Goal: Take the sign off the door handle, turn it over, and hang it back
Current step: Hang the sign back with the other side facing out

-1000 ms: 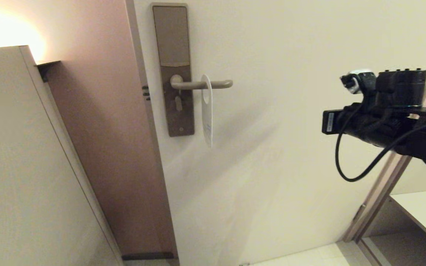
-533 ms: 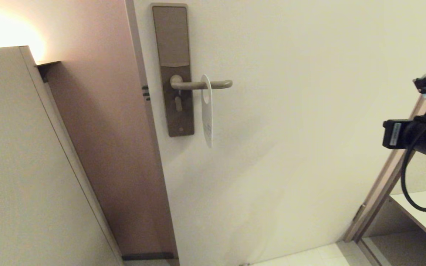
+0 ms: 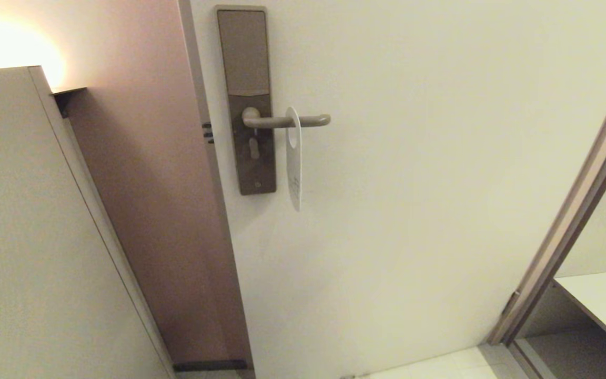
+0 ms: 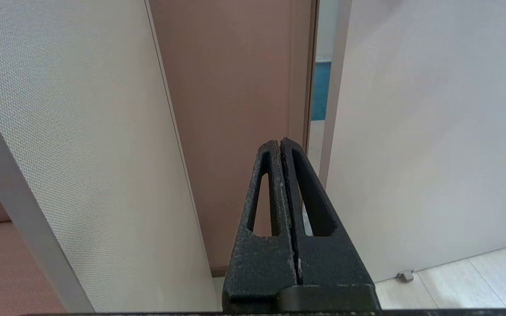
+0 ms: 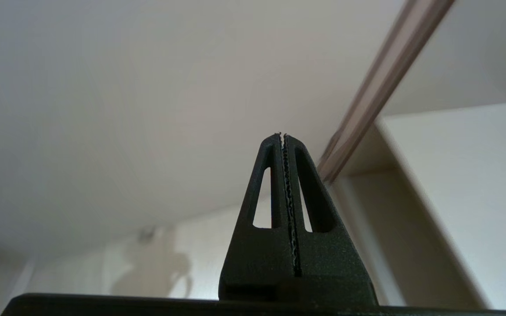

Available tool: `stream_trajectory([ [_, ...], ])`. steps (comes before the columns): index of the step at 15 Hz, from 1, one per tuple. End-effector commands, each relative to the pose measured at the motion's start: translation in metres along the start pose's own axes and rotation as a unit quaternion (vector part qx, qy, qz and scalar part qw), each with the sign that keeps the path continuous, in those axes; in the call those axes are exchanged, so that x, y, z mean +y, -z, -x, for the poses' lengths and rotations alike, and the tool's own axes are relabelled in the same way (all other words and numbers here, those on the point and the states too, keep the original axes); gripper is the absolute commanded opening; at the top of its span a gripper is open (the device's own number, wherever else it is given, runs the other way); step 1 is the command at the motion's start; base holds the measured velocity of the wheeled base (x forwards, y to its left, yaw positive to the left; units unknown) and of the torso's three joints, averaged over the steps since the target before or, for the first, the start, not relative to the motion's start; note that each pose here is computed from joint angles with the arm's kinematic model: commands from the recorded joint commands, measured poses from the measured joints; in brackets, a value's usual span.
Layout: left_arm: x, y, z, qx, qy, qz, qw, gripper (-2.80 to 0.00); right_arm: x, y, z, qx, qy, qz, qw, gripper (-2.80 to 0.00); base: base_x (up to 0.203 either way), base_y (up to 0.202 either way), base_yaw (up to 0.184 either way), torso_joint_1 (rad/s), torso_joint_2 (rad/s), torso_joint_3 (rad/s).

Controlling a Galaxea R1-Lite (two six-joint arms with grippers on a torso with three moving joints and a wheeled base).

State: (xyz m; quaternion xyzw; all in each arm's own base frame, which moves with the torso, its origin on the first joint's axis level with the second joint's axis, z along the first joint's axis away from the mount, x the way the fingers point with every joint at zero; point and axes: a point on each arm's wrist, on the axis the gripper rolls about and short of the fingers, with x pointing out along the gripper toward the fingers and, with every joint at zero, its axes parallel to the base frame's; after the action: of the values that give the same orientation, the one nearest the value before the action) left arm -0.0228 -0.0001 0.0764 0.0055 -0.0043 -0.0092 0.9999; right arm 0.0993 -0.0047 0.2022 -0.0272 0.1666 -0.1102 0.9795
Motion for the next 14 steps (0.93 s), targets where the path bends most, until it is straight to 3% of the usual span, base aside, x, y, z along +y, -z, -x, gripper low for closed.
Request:
stream_trajectory([
  [1, 0.0, 0.0, 0.0, 0.0, 0.0, 0.0, 1.0, -2.8, -0.005, 0.025, 0.025, -0.026, -0.021, -0.005, 0.999, -2.8, 0.0, 0.0, 0.0, 0.0, 0.0, 0.0],
  [4, 0.0, 0.0, 0.0, 0.0, 0.001, 0.0, 1.0, -2.8, -0.004, 0.072, 0.038, -0.02, -0.101, 0.009, 0.995, -2.8, 0.0, 0.0, 0.0, 0.0, 0.0, 0.0],
  [8, 0.0, 0.0, 0.0, 0.0, 0.0, 0.0, 1.0, -2.8, -0.002, 0.128, 0.048, -0.045, -0.152, 0.035, 0.987, -2.8, 0.0, 0.0, 0.0, 0.0, 0.0, 0.0],
  [12, 0.0, 0.0, 0.0, 0.0, 0.0, -0.001, 1.0, -2.8, -0.004, 0.138, 0.058, -0.105, -0.153, 0.03, 0.982, -2.8, 0.0, 0.0, 0.0, 0.0, 0.0, 0.0],
  [14, 0.0, 0.0, 0.0, 0.0, 0.0, 0.0, 1.0, -2.8, -0.006, 0.141, 0.062, -0.125, -0.128, 0.027, 0.984, -2.8, 0.0, 0.0, 0.0, 0.0, 0.0, 0.0],
])
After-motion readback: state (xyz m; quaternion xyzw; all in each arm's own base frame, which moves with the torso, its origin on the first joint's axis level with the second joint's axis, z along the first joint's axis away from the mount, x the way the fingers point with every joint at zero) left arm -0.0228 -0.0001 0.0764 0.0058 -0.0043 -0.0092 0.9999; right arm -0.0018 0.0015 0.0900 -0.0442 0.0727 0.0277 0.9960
